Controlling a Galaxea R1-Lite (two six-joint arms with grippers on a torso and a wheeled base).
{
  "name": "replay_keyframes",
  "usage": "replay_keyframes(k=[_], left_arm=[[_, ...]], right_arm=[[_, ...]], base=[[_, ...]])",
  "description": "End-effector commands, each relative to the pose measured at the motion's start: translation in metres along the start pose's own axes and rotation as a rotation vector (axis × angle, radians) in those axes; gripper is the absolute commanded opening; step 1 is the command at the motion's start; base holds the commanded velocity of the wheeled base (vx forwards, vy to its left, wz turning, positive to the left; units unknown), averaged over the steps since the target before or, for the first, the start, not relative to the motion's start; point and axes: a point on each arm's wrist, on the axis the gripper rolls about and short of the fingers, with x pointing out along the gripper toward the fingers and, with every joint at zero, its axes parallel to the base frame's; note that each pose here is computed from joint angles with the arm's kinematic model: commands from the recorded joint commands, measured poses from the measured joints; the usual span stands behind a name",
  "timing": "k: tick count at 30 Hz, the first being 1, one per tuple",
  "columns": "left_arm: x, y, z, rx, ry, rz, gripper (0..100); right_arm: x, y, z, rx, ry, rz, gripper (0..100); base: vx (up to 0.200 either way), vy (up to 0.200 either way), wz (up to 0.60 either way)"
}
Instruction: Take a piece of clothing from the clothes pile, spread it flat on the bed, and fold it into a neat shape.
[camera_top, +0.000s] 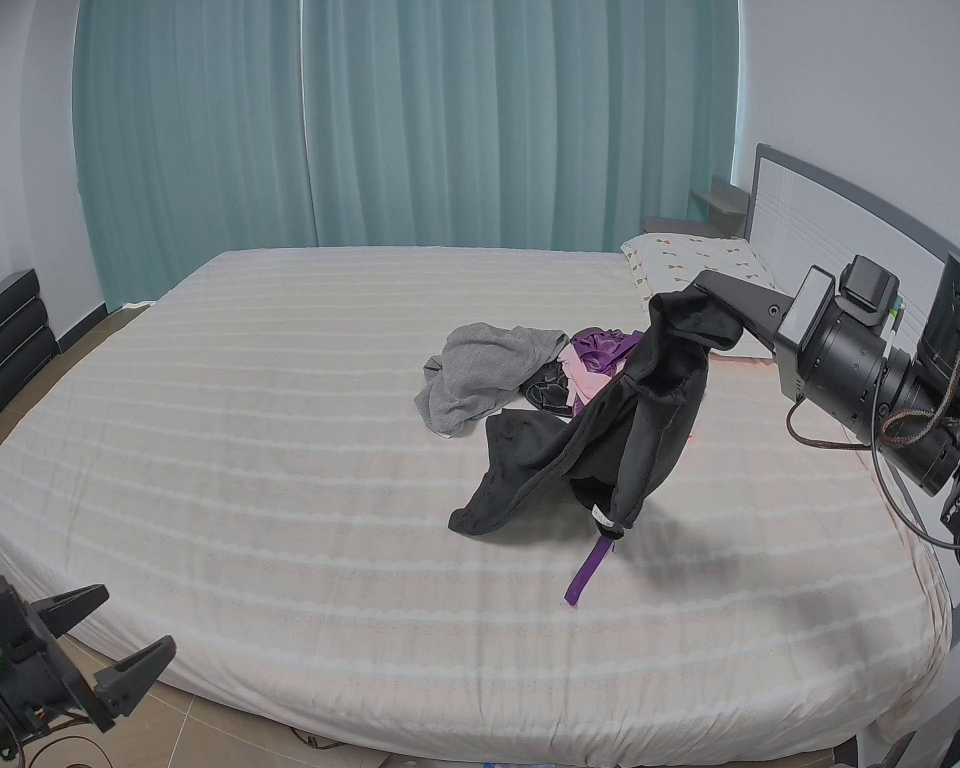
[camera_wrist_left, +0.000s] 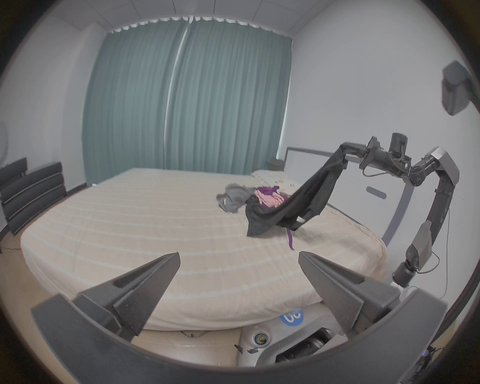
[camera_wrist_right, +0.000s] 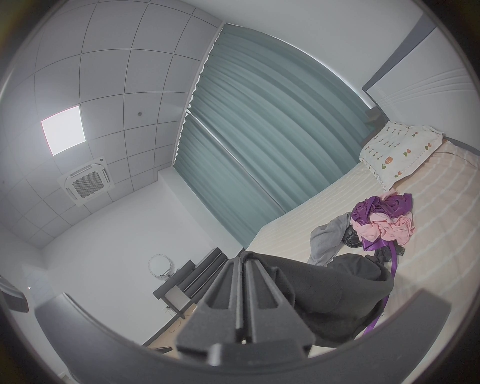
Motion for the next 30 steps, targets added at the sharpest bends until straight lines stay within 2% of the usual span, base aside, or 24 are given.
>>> replay_keyframes(k=[1,2,3,4,5,7,13,15,20,23,30], left_arm=[[0.098,0.005,0.003,-0.006,0.348,-0.128,100],[0.098,0.005,0.003,-0.006,0.348,-0.128,100],[0.126,0.004,0.005,0.005,0.356,-0.130,100],[0.126,0.004,0.005,0.005,0.356,-0.130,100],[0.151,0.001,0.002,0.008,0.376,-0.113,100],[0.174,-0.004,-0.003,0.010,0.411,-0.102,100],[0.239,-0.032,-0.015,-0.009,0.495,-0.138,100],[0.261,-0.045,-0.023,0.008,0.517,-0.135,100],[0.302,-0.076,-0.029,0.064,0.460,-0.114,100],[0.322,-0.084,-0.044,0.078,0.481,-0.109,100],[0.360,-0.093,-0.062,0.078,0.445,-0.126,100]], right_arm=[[0.002,0.000,-0.003,0.000,0.020,0.016,0],[0.002,0.000,-0.003,0.000,0.020,0.016,0],[0.003,-0.001,-0.004,0.000,0.026,0.009,0],[0.003,-0.001,-0.004,0.000,0.026,0.009,0],[0.004,-0.002,-0.003,0.000,0.026,0.007,0],[0.007,-0.003,-0.004,0.000,0.025,0.002,0],[0.009,-0.003,-0.002,-0.001,0.019,0.003,0],[0.009,-0.001,0.000,-0.001,0.012,0.009,0],[0.010,0.001,0.004,-0.004,-0.003,0.016,0],[0.009,0.003,0.005,-0.005,-0.010,0.019,0],[0.011,0.005,0.005,-0.007,-0.005,0.030,0]], base=[[0.000,0.000,0.00],[0.000,0.000,0.00],[0.000,0.000,0.00],[0.000,0.000,0.00],[0.000,0.000,0.00],[0.000,0.000,0.00],[0.000,0.000,0.00],[0.000,0.000,0.00],[0.000,0.000,0.00],[0.000,0.000,0.00],[0.000,0.000,0.00]])
